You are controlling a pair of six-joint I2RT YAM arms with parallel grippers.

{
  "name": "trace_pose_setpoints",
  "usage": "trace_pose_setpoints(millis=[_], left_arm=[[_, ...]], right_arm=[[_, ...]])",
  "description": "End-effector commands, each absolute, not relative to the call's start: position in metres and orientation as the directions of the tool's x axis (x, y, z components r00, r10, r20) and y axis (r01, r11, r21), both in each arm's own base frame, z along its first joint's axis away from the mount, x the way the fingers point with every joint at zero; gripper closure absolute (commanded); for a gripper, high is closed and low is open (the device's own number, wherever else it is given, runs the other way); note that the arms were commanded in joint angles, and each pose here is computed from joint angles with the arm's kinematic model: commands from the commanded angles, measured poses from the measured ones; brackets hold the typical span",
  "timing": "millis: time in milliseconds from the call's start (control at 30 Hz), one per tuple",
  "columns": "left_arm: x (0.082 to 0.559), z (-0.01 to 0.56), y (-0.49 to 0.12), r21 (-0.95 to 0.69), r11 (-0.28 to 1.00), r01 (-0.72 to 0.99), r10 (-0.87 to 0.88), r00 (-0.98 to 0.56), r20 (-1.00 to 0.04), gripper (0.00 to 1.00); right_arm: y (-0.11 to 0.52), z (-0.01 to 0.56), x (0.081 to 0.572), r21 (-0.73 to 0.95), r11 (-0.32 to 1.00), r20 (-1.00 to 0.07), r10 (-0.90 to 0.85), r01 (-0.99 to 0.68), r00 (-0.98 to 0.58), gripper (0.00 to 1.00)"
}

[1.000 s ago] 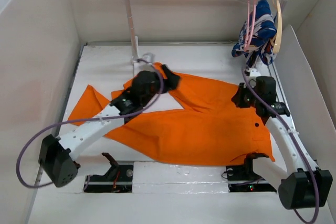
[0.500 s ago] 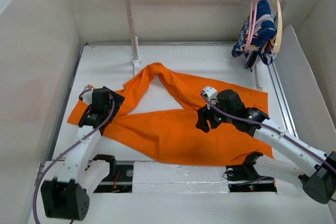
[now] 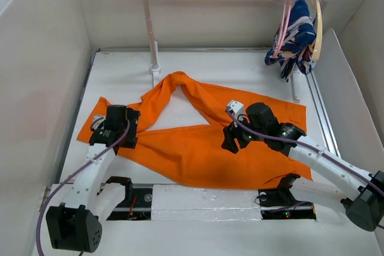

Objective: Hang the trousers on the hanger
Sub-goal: Flatten out the trousers at the center of the board.

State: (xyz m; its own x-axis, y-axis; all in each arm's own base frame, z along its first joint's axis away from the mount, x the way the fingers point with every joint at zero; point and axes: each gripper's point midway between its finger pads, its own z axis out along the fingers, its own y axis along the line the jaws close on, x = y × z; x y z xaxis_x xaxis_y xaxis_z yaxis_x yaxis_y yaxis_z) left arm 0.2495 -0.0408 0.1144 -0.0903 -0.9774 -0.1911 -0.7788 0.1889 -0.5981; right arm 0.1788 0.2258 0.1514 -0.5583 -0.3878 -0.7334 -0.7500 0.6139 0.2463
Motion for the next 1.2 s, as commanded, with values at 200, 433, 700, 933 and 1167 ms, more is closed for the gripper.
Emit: trace_pose_setpoints(millis=[200,433,700,933,1167], left_arm=[[0.286,0.131,-0.020,-0.616,-0.037,-0.787,-0.973,0.170,-0.158,0.08],[0.293,0.109,-0.016,-0.530,-0.082,-0.844,-0.961,0.207,-0.182,0.12],[0.300,0.101,-0.008,-0.449,-0.110,-0.887,-0.940,0.239,-0.241,0.22],[0.318,0.104,-0.004,-0.433,-0.090,-0.897,-0.931,0.230,-0.285,0.38],[0.307,0.088,0.000,-0.345,-0.064,-0.937,-0.923,0.187,-0.337,0.50]], right_arm=[[0.230,0.153,0.179,0.213,0.554,-0.752,-0.433,-0.805,-0.497,0.31],[0.212,0.155,0.192,0.181,0.571,-0.756,-0.440,-0.801,-0.485,0.31],[0.204,0.158,0.200,0.185,0.582,-0.753,-0.433,-0.792,-0.495,0.31],[0.201,0.158,0.202,0.145,0.597,-0.752,-0.452,-0.789,-0.480,0.31],[0.199,0.162,0.203,0.134,0.602,-0.753,-0.455,-0.787,-0.475,0.31]])
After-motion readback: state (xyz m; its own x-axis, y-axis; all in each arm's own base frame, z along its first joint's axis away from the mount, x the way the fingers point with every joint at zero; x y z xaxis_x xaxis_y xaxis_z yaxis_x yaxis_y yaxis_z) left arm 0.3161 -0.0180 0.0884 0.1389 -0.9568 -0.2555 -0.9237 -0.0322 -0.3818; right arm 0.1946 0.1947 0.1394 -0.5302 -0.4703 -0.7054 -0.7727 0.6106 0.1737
